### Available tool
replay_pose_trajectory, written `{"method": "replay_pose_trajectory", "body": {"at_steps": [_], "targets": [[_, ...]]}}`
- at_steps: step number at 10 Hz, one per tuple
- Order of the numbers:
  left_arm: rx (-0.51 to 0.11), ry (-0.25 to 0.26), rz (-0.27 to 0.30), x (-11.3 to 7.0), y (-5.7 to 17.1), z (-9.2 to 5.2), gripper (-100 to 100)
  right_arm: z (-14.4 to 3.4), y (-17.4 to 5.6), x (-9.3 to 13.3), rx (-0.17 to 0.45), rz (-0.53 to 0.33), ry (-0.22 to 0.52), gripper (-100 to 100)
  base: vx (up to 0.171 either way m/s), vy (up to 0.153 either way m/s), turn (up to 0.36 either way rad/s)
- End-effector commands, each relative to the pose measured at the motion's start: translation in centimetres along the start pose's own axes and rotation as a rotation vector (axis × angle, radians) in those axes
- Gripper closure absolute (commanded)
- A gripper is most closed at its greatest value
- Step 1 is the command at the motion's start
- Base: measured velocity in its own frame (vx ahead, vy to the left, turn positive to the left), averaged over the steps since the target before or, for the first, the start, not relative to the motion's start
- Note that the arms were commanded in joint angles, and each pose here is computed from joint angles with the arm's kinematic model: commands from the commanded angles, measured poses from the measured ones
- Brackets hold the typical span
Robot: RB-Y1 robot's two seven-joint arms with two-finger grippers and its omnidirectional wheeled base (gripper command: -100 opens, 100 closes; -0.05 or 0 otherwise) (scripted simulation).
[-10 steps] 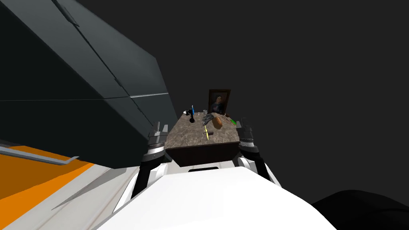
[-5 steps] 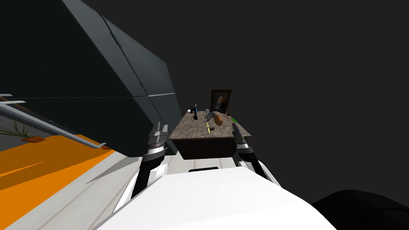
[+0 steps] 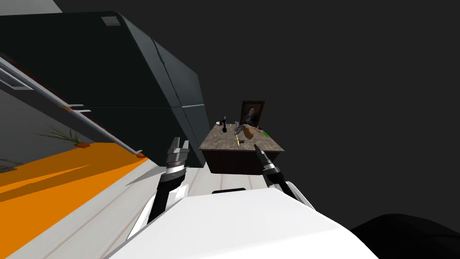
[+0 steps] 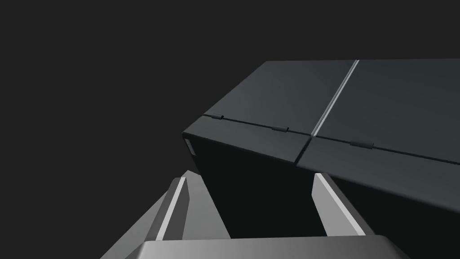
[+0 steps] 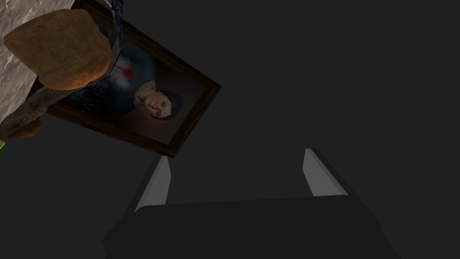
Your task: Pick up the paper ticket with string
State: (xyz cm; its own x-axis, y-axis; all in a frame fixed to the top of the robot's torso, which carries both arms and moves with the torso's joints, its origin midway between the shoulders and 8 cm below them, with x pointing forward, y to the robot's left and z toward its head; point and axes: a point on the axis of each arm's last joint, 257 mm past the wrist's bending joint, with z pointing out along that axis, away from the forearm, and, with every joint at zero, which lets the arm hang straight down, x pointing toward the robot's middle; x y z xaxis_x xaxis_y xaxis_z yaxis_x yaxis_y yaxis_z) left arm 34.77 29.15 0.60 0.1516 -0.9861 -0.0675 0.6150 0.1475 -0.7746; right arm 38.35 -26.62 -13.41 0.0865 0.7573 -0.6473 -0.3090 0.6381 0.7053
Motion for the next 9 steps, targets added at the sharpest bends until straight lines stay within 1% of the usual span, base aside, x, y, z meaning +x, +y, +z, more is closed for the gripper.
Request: {"method": "replay_pose_trajectory", "body": {"at_steps": [1, 2, 3, 4, 5, 6, 7, 8, 9], "targets": [[0.000, 0.000, 0.000, 0.0, 0.0, 0.0, 0, -0.9, -2.4, 2.5, 0.052, -0.072, 0.078, -100, -0.112, 0.024, 0.183], [0.000, 0.000, 0.000, 0.0, 0.0, 0.0, 0, -1.6, -4.3, 4.2, 0.089, -0.139, 0.142, -100, -0.149, 0.044, 0.248], [0.000, 0.000, 0.000, 0.0, 0.0, 0.0, 0, -2.0, -5.1, 4.5, 0.104, -0.138, 0.151, -100, -0.108, 0.033, 0.097], [0.000, 0.000, 0.000, 0.0, 0.0, 0.0, 0, -3.1, -7.6, 6.2, 0.149, -0.209, 0.222, -100, -0.097, 0.045, 0.202], [0.000, 0.000, 0.000, 0.0, 0.0, 0.0, 0, -3.4, -8.2, 6.5, 0.161, -0.208, 0.229, -100, -0.074, 0.034, 0.087], [0.000, 0.000, 0.000, 0.0, 0.0, 0.0, 0, -4.2, -9.8, 7.6, 0.183, -0.282, 0.290, -100, -0.087, 0.045, 0.195], [0.000, 0.000, 0.000, 0.0, 0.0, 0.0, 0, -4.8, -10.8, 8.0, 0.204, -0.282, 0.303, -100, -0.070, 0.036, 0.100], [0.000, 0.000, 0.000, 0.0, 0.0, 0.0, 0, -4.9, -10.9, 8.0, 0.207, -0.282, 0.305, -100, -0.021, 0.011, -0.007], [0.000, 0.000, 0.000, 0.0, 0.0, 0.0, 0, -6.1, -13.1, 9.1, 0.238, -0.360, 0.373, -100, -0.048, 0.033, 0.216]]}}
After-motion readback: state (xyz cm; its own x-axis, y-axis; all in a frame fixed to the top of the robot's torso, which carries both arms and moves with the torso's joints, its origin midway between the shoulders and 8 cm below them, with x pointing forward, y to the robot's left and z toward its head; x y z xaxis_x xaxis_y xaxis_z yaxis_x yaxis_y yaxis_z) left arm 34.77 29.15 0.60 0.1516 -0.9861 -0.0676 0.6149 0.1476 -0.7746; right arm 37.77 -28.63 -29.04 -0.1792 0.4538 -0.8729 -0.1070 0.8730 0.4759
